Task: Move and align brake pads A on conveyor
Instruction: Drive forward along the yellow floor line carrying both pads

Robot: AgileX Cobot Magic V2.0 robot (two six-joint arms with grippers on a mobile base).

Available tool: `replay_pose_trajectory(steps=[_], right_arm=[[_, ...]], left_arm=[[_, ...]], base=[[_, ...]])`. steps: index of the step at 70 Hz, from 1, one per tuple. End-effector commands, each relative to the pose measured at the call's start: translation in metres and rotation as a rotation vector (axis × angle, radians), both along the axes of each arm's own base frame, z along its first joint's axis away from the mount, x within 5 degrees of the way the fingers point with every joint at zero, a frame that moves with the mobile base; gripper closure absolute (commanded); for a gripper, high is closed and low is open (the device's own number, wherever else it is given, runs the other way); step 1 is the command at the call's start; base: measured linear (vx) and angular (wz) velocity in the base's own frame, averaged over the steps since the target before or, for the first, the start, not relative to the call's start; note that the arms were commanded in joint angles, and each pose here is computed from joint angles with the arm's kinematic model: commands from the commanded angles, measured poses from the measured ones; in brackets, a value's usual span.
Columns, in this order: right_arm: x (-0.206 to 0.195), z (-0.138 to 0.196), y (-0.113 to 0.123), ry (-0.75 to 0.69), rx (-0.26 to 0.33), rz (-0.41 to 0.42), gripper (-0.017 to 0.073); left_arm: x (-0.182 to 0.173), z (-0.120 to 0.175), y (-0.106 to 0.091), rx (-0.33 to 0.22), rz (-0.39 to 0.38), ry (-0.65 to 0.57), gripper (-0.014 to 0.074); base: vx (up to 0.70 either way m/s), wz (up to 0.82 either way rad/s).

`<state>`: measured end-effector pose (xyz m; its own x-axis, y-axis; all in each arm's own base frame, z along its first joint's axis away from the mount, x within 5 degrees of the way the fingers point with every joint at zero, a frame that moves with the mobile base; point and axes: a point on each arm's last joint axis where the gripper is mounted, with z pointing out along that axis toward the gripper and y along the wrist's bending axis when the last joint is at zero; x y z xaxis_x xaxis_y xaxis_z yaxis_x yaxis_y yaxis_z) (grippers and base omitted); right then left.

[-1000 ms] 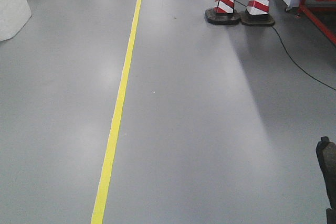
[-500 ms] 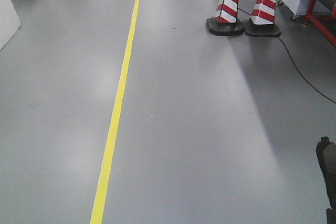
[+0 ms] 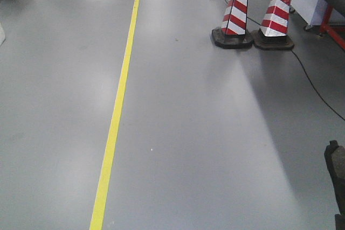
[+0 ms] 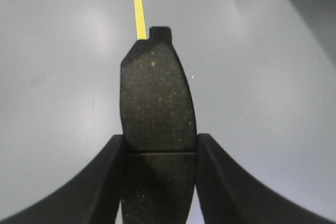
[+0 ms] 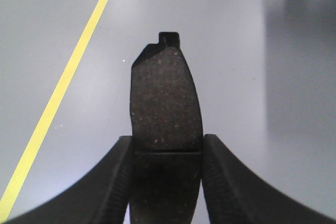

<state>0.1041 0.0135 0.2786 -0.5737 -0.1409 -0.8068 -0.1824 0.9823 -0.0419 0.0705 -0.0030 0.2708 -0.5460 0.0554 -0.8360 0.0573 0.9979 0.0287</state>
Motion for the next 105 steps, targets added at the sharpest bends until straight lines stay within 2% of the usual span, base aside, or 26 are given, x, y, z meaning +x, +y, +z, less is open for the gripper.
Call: replay_pose_trajectory(steps=[1, 105], right_arm=[[0.005, 0.0164, -0.0007, -0.112, 0.005, -0.01, 0.0322], [0.005, 0.0164, -0.0007, -0.112, 0.005, -0.01, 0.0322]], left_arm=[[0.0041, 0.0152, -0.0007, -0.014, -0.001, -0.106, 0.0438], [0.0044, 0.0151, -0.0007, -0.014, -0.001, -0.105, 0.0438]], base=[[0.58, 0.0], [0.6, 0.0]])
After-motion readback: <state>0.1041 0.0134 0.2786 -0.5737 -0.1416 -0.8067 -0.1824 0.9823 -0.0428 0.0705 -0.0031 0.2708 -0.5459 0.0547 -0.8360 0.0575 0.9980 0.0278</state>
